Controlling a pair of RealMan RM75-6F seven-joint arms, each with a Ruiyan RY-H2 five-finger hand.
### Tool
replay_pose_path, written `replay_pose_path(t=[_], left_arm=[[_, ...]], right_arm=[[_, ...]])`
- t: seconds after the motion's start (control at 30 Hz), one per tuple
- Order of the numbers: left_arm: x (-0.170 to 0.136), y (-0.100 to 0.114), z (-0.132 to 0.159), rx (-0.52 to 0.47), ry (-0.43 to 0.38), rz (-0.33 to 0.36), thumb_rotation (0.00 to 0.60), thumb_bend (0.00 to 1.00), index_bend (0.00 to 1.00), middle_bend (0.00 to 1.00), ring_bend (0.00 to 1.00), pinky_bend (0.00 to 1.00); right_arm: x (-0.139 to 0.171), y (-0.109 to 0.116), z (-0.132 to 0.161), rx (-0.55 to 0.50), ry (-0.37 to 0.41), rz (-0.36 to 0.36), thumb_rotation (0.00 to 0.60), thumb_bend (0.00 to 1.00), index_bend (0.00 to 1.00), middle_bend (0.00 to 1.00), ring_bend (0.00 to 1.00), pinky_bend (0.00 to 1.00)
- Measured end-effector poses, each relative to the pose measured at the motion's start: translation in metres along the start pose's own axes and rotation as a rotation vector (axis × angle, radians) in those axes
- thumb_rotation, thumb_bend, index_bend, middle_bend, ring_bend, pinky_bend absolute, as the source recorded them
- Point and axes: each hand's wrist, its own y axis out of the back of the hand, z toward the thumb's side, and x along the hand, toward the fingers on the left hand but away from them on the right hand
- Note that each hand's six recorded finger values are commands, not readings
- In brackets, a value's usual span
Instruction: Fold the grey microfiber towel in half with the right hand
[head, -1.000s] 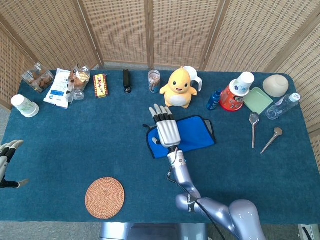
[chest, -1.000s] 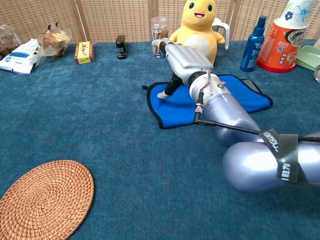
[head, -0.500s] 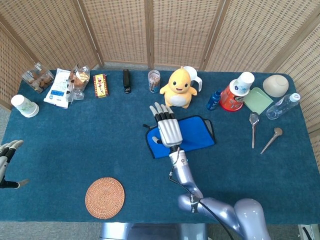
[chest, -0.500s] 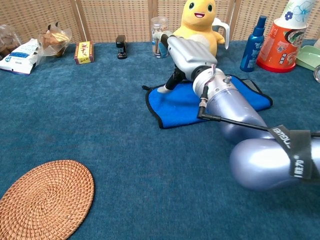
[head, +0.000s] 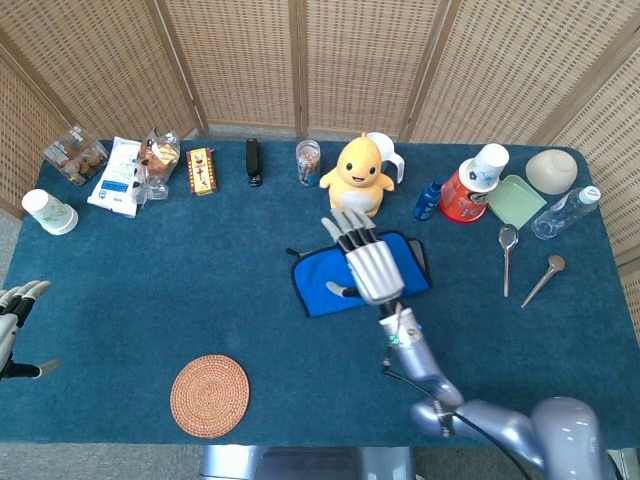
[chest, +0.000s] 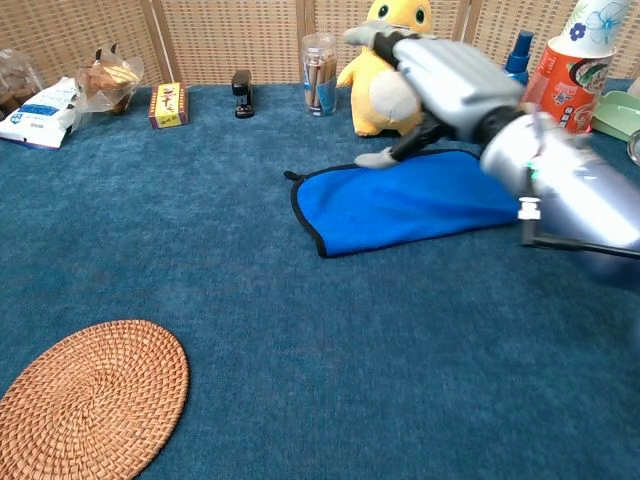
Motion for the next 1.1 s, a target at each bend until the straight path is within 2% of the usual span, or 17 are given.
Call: replay_pose_path(t=[0.17, 0.4, 0.67, 0.83, 1.1], left_arm=[[-0.002, 0.003, 0.003, -0.001, -0.024, 0.042, 0.6, 0.1, 0.0, 0.0, 0.0, 0.0], [-0.005, 0.007, 0.003, -0.029, -0.028, 0.088, 0.6, 0.1, 0.0, 0.0, 0.0, 0.0], [-0.011, -0.002, 0.006, -0.045, -0.024, 0.102, 0.6, 0.1, 0.0, 0.0, 0.0, 0.0], [-0.015, -0.002, 0.003, -0.045, -0.02, 0.134, 0.6, 0.1, 0.0, 0.0, 0.0, 0.0], [-0.019, -0.005, -0.004, -0.02, -0.011, 0.145, 0.6, 0.1, 0.0, 0.0, 0.0, 0.0]], right_arm=[[0.024, 0.025, -0.029, 0.003, 0.0, -0.054, 0.448, 0.0, 0.0, 0.0, 0.0, 0.09], [0.065, 0.06, -0.073, 0.039, -0.07, -0.133, 0.464, 0.0, 0.0, 0.0, 0.0, 0.08], [0.111, 0.083, -0.117, 0.113, -0.175, -0.089, 0.508, 0.0, 0.0, 0.0, 0.0, 0.08], [0.15, 0.095, -0.134, 0.127, -0.263, -0.058, 0.599, 0.0, 0.01, 0.0, 0.0, 0.07], [0.201, 0.104, -0.143, 0.106, -0.355, -0.054, 0.6, 0.0, 0.03, 0.0, 0.0, 0.06]])
